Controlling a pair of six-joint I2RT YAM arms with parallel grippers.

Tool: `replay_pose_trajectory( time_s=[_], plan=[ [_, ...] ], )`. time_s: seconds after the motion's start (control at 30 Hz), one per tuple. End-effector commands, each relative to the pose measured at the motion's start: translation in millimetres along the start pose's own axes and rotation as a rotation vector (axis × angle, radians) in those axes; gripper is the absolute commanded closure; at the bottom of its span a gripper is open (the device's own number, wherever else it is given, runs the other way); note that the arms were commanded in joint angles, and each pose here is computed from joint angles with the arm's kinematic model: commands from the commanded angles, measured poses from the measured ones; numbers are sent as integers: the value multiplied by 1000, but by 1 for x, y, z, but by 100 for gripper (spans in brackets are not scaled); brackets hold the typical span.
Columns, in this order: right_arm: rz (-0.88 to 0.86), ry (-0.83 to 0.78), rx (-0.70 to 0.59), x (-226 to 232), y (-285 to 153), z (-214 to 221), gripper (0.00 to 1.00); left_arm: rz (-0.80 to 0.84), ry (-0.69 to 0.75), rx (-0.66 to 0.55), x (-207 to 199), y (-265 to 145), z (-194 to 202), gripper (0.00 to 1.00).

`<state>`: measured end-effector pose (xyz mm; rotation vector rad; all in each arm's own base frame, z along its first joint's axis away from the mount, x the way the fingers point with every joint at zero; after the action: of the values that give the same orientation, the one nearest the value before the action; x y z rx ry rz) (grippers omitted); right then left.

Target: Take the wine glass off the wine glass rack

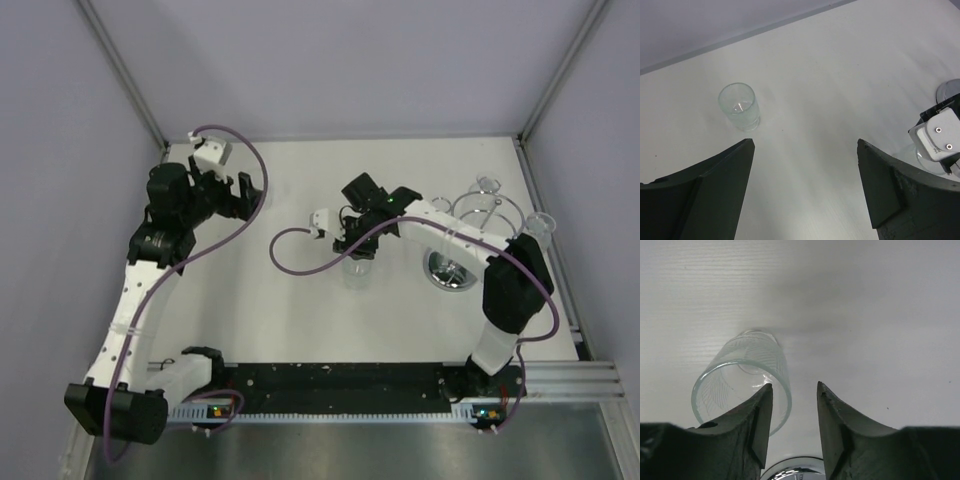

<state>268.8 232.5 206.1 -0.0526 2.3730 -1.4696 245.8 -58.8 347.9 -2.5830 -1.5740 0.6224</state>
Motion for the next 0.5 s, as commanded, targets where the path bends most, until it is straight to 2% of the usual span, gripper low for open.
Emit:
replay_pose_trajectory(
  time_s=[0.0,0.2,0.27,0.3,0.33,0.4,0.47],
  plan=[
    [53,-24,-46,-9,-17,-14,56,7,9,8,0,2,-4,12],
    [180,14,-98,-1,-89,-11,47,144,-5,149,-2,17,11,20],
    [239,71,-139,2,-116,-5,38,216,6,243,-8,26,20,27],
    [286,109,-143,2,-129,0,26,251,12,289,-13,30,24,30],
    [360,156,-147,1,-144,3,1,271,22,335,-16,34,28,32],
    [526,316,-185,-2,-171,16,1,297,48,412,-26,45,38,35],
    [674,388,-216,-4,-194,24,1,330,103,489,-39,57,50,37]
  ],
)
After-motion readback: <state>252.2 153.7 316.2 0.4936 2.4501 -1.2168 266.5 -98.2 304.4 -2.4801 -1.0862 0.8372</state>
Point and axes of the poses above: each gripper's point midway between its finger pads, its own y axis out along the fingers, its own x axis along the line the jaws close on, z = x × y, the point moved 10 cm from there along -y, back along the fingers, and after that the axes turned 15 degrees about -y, right-handed, at the moved point
